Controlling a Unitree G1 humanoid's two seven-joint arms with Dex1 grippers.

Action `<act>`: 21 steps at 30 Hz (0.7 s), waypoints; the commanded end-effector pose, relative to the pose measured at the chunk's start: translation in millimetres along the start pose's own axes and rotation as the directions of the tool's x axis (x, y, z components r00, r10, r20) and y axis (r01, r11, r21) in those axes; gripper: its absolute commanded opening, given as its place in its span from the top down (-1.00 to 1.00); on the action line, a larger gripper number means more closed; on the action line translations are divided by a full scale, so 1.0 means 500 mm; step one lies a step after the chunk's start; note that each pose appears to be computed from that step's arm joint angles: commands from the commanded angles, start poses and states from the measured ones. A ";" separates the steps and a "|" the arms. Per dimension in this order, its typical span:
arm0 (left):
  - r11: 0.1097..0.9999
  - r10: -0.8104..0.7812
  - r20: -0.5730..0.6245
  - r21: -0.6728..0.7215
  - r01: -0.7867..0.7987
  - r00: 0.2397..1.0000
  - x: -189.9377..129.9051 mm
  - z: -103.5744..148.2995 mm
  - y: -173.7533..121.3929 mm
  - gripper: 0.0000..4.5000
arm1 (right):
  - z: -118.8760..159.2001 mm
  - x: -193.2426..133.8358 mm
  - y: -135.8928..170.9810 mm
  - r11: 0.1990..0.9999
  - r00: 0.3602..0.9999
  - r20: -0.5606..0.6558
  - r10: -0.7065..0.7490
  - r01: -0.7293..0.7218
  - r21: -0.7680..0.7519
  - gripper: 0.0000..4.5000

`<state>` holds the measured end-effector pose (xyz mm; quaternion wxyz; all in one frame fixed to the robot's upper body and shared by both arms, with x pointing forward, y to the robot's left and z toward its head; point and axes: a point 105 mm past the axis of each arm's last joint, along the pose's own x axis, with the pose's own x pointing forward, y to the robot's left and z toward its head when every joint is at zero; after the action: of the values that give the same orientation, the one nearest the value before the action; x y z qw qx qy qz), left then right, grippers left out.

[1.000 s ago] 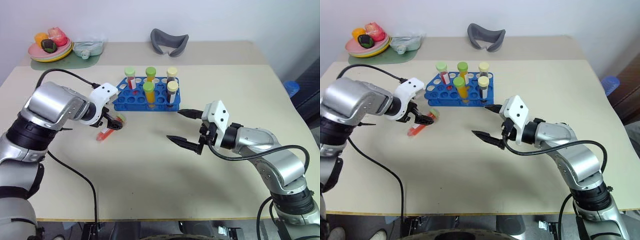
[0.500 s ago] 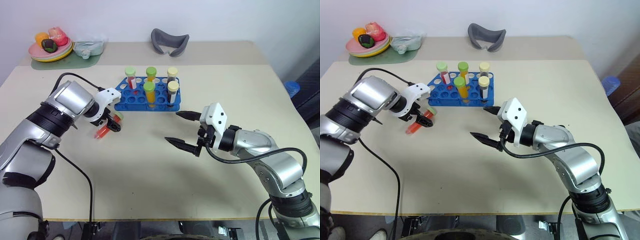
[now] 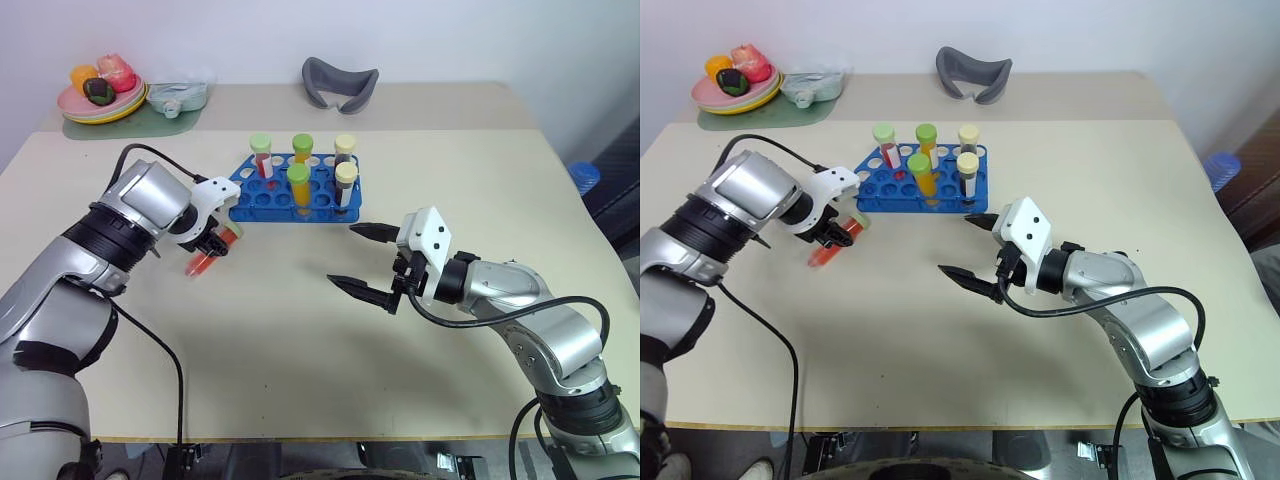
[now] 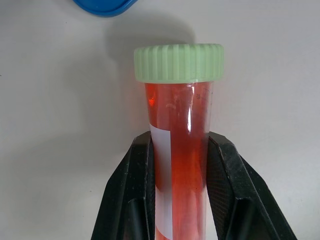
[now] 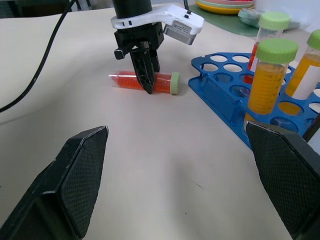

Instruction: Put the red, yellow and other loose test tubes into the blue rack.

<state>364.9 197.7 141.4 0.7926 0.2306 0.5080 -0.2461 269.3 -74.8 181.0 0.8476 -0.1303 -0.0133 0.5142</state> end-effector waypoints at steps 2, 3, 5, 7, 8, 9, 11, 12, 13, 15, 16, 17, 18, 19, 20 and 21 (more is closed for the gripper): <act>1.000 0.014 0.040 -0.012 -0.013 0.999 -0.034 -0.007 0.015 0.59 | 0.028 0.001 0.014 0.999 0.999 0.047 0.023 -0.021 -0.045 -1.00; 0.999 0.028 0.056 -0.025 -0.027 0.998 -0.045 -0.008 0.023 0.59 | 0.028 0.000 0.014 0.999 0.999 0.047 0.022 -0.019 -0.047 -1.00; 0.997 0.044 0.089 -0.064 -0.039 0.995 -0.064 -0.012 0.036 0.59 | 0.029 -0.004 0.014 0.999 0.999 0.045 0.018 -0.016 -0.048 -1.00; 0.993 0.079 0.162 -0.105 -0.062 0.984 -0.088 -0.004 0.053 0.59 | 0.028 -0.008 0.014 0.999 0.999 0.042 0.012 -0.010 -0.047 -1.00; 0.989 0.106 0.221 -0.125 -0.080 0.969 -0.103 0.006 0.064 0.59 | 0.028 -0.009 0.014 0.999 0.999 0.041 0.009 -0.008 -0.046 -1.00; 0.986 0.126 0.262 -0.139 -0.092 0.957 -0.114 0.013 0.070 0.59 | 0.027 -0.011 0.014 0.999 0.999 0.040 0.008 -0.006 -0.045 -1.00; 0.987 0.162 0.542 -0.076 -0.143 0.825 -0.173 0.080 0.072 0.59 | 0.027 -0.014 0.014 0.999 0.999 0.039 0.005 -0.004 -0.042 -1.00; 0.986 0.157 0.661 -0.059 -0.158 0.734 -0.208 0.104 0.063 0.59 | 0.027 -0.014 0.013 0.999 0.999 0.039 0.003 -0.001 -0.042 -1.00; 0.987 0.133 0.757 -0.044 -0.154 0.640 -0.234 0.118 0.046 0.59 | 0.030 -0.013 0.009 0.999 0.999 0.047 -0.009 0.011 -0.040 -1.00; 0.989 0.104 0.852 -0.034 -0.143 0.513 -0.249 0.130 0.017 0.59 | 0.034 -0.009 -0.005 0.999 0.997 0.061 -0.039 0.041 -0.031 -1.00; 0.985 0.116 0.886 -0.045 -0.166 0.448 -0.249 0.136 0.006 0.59 | 0.035 -0.007 -0.012 0.998 0.996 0.066 -0.054 0.055 -0.026 -1.00; 0.981 0.131 0.913 -0.064 -0.182 0.386 -0.244 0.144 -0.007 0.59 | 0.036 -0.006 -0.016 0.998 0.996 0.069 -0.060 0.062 -0.024 -1.00; 0.979 0.153 0.936 -0.099 -0.178 0.317 -0.238 0.154 -0.019 0.59 | 0.036 -0.004 -0.018 0.998 0.996 0.071 -0.062 0.064 -0.023 -1.00; 0.978 0.179 0.947 -0.142 -0.152 0.265 -0.230 0.163 -0.029 0.59 | 0.036 -0.003 -0.018 0.998 0.996 0.070 -0.060 0.062 -0.023 -1.00; 0.976 0.208 0.960 -0.192 -0.105 0.188 -0.221 0.174 -0.042 0.59 | 0.035 -0.002 -0.018 0.998 0.996 0.070 -0.055 0.056 -0.024 -1.00; 0.965 0.255 0.959 -0.245 -0.091 0.125 -0.214 0.177 -0.047 0.59 | 0.034 -0.001 -0.016 0.998 0.996 0.068 -0.048 0.050 -0.023 -1.00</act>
<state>376.6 136.7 246.9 0.9622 0.0325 -0.0602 -0.2637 274.6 -76.2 191.0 0.8597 -0.1223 -0.0328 0.4948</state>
